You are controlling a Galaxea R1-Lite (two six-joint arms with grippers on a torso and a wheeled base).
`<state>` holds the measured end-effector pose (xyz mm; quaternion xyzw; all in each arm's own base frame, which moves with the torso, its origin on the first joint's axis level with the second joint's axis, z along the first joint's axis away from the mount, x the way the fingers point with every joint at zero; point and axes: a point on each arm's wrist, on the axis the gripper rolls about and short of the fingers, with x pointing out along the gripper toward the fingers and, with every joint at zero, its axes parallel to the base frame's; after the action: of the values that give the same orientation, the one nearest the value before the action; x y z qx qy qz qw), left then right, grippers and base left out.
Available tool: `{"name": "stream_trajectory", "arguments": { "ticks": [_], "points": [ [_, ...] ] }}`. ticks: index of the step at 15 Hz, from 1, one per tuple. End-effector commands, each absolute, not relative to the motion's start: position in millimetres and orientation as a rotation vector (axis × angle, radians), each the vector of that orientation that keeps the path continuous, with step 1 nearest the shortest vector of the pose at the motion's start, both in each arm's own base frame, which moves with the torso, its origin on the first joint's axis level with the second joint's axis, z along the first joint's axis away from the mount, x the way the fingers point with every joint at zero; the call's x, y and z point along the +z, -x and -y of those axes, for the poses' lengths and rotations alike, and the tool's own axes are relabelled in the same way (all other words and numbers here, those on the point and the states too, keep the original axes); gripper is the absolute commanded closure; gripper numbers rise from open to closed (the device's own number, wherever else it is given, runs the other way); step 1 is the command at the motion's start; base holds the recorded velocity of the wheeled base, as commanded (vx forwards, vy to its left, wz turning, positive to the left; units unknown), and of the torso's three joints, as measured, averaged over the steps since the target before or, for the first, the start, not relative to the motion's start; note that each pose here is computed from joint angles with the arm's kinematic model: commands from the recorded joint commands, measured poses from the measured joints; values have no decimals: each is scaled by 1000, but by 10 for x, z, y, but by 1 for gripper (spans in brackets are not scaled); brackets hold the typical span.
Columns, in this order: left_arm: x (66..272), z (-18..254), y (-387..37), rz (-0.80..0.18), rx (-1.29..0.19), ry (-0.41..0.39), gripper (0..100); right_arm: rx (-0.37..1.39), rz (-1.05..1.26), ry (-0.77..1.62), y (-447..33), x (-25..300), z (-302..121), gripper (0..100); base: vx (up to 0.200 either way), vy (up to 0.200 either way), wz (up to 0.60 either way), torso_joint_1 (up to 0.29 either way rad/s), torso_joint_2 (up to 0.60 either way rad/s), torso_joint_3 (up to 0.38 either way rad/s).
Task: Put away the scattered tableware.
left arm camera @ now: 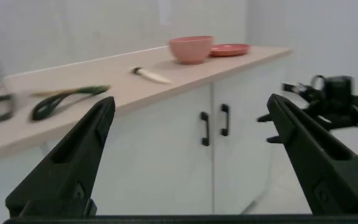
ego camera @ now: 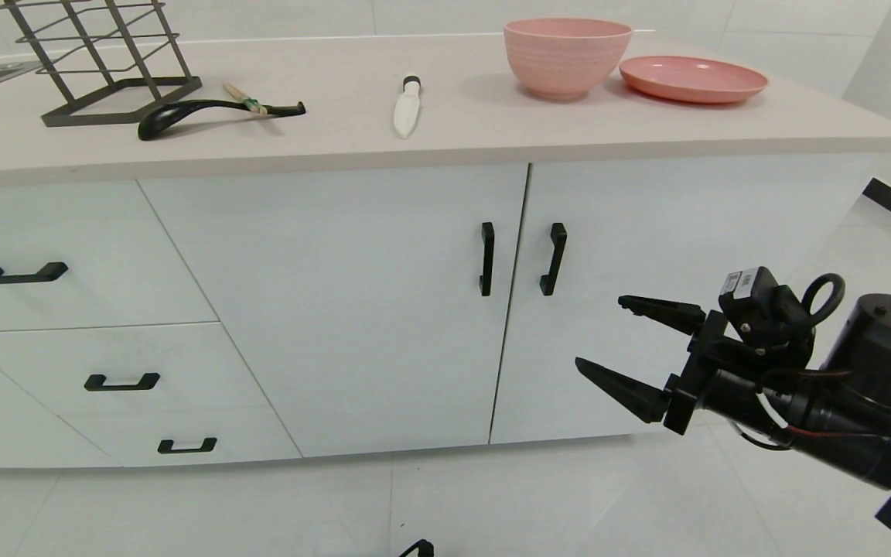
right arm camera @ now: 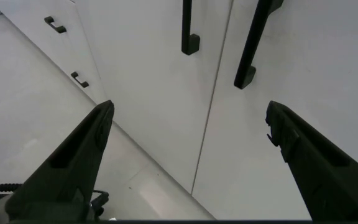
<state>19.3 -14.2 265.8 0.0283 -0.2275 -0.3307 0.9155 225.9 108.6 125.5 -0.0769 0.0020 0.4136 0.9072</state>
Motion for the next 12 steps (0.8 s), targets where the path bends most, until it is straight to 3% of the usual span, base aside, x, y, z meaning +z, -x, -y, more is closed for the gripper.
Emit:
{"name": "stream_trajectory", "arguments": {
  "ticks": [1,3,5,6,8,11,12],
  "points": [
    [2417,458,-1063,308,-1046,-85,0,854,8,160,-2250,1273,-1086,0,0,0,0,0,0,0],
    [2290,680,-1398,227,-1128,-106,0,857,18,160,-2278,1285,-1102,0,0,0,0,0,0,0],
    [2016,791,-1811,-1,-1149,35,0,857,87,161,-2368,1412,-1159,0,0,0,0,0,0,0],
    [1957,836,-1875,-24,-1183,50,0,857,94,161,-2384,1428,-1162,0,0,0,0,0,0,0],
    [1859,1278,-1985,-5,-1353,12,0,897,76,164,-2417,1358,-1173,0,0,0,0,0,0,0],
    [1788,1751,-2412,135,-1402,-191,0,899,101,172,-2536,1372,-1235,0,0,0,0,0,0,0],
    [1788,1856,-2452,121,-1396,-198,0,898,102,172,-2570,1367,-1241,0,0,0,0,0,0,0]
  ]
}}
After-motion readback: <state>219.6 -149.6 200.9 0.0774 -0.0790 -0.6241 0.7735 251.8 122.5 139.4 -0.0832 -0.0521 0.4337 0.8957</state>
